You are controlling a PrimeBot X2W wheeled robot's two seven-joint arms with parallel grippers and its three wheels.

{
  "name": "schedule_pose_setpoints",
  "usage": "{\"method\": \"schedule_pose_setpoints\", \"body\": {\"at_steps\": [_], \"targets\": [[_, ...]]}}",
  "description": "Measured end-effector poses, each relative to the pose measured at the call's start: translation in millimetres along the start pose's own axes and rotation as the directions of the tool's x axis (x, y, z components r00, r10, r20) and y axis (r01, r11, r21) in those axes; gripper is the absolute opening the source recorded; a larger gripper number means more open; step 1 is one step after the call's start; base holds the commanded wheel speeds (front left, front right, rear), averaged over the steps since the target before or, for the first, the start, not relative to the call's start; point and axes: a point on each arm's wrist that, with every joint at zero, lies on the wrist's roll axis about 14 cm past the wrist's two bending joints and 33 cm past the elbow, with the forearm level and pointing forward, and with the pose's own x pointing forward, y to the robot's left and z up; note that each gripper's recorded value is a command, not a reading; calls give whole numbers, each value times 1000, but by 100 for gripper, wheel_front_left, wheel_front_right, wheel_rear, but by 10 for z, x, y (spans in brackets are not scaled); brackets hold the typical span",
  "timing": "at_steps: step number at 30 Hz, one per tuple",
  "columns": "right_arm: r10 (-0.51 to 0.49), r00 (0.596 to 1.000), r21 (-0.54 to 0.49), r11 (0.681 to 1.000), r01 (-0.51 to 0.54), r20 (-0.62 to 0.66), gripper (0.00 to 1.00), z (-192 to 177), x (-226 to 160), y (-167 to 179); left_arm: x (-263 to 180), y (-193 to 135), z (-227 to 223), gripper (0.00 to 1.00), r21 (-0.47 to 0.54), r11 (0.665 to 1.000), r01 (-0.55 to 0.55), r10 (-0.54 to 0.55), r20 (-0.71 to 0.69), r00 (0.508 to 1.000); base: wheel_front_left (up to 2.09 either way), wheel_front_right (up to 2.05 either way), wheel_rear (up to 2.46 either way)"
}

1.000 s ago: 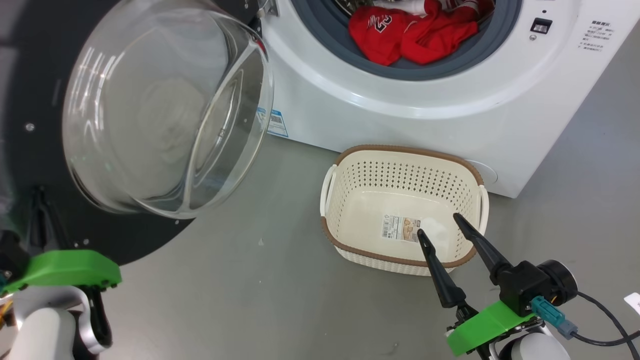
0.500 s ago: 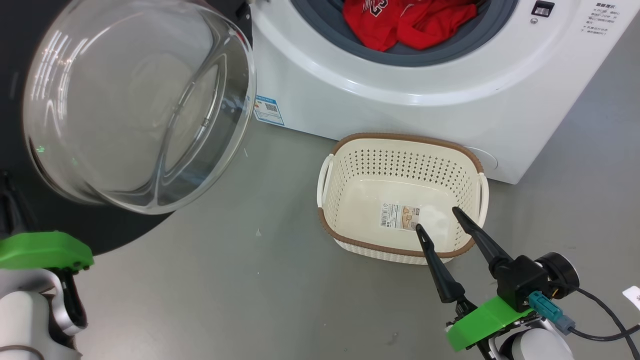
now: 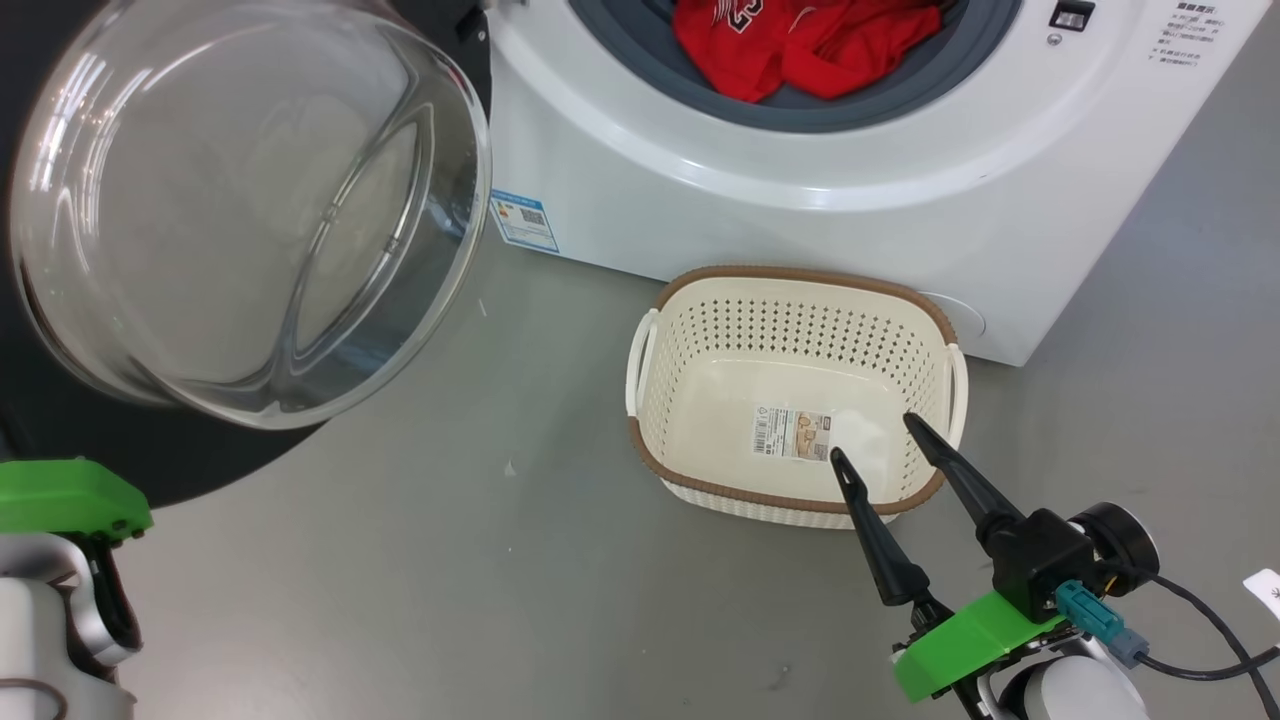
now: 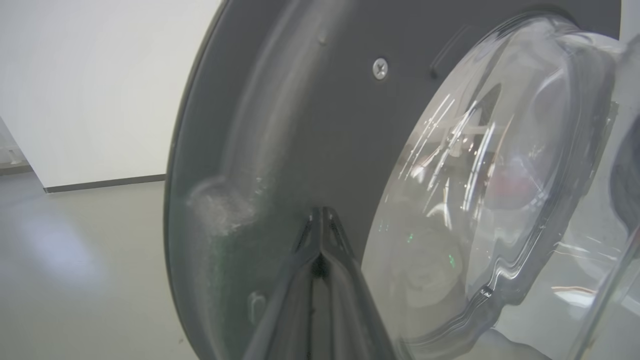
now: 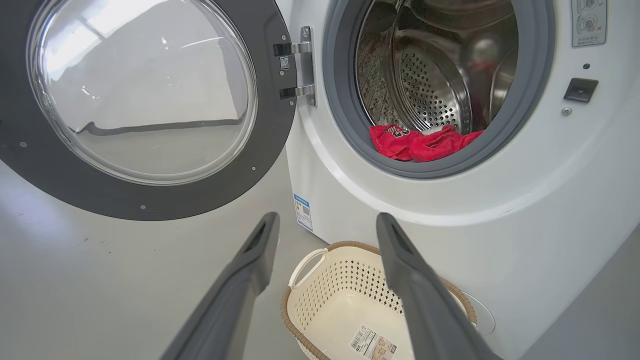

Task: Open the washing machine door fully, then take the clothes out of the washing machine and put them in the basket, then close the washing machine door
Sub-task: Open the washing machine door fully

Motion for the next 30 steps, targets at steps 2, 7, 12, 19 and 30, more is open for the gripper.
{"method": "schedule_pose_setpoints", "body": {"at_steps": [2, 7, 12, 19, 30], "targets": [[-1, 1000, -1, 1000, 1, 3, 100, 14, -6, 0, -6, -17, 12, 0, 2, 1000, 8, -8, 5, 1000, 0, 0, 0], [0, 1000, 0, 1000, 0, 11, 100, 56, -16, 16, -11, -54, 166, 4, -8, 1000, 23, -23, 54, 998, 0, 0, 0], [6, 999, 13, 1000, -7, 35, 100, 127, -37, 64, -73, -125, 457, 100, 25, 998, 57, -60, 154, 986, 0, 0, 0], [-23, 998, 29, 999, 21, 60, 100, 207, -126, 14, -284, -393, 852, 100, 6, 987, 160, -155, 291, 944, 0, 0, 0], [-139, 984, 52, 990, 134, 109, 100, 386, -360, -286, -730, -1048, 1273, 100, -18, 904, 427, -377, 435, 817, 0, 0, 0]]}}
